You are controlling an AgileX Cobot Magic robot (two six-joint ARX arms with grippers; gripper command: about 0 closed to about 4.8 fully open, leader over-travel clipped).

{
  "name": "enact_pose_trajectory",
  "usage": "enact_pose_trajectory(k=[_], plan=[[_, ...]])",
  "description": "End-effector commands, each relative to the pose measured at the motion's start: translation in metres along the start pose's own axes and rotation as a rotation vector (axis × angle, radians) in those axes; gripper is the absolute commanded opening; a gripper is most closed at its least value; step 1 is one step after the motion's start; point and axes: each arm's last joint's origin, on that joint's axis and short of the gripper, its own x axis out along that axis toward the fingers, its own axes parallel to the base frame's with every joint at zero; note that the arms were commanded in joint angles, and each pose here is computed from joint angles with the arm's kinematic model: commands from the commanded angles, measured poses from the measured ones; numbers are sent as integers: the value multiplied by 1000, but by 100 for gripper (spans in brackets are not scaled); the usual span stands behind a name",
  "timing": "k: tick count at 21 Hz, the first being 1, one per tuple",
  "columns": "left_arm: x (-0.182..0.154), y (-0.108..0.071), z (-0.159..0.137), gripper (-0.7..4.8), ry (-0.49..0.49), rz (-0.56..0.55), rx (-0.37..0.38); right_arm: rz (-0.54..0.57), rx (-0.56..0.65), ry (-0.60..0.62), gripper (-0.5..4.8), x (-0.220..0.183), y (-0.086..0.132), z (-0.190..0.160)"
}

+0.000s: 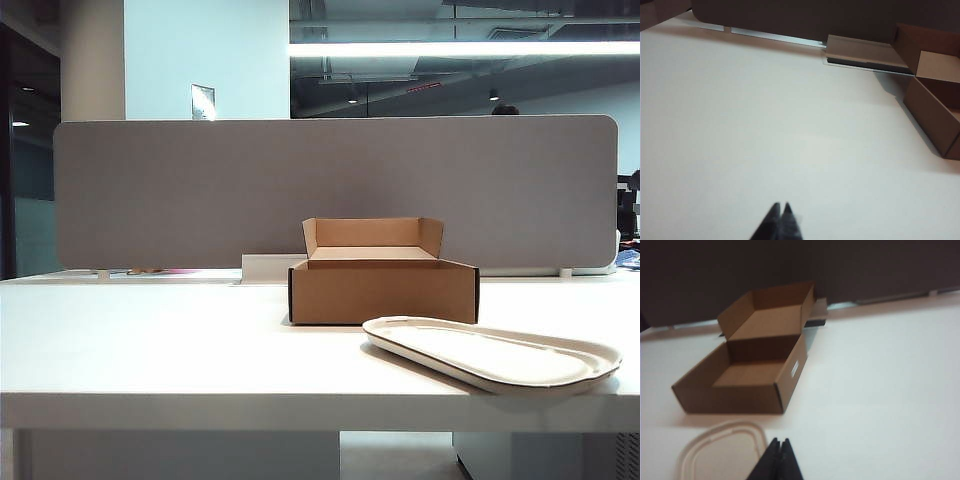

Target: Pick up the lid and place it into the paper box.

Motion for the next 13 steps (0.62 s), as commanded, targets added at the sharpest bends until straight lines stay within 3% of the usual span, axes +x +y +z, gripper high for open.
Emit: enact_pose_trajectory(k=[1,13], plan=[[0,-2,1,-6,-1,-54,1,-31,4,0,-9,-3,3,17],[-1,-8,0,-6,29,-275,2,-63,31,209,-8,39,7,78]])
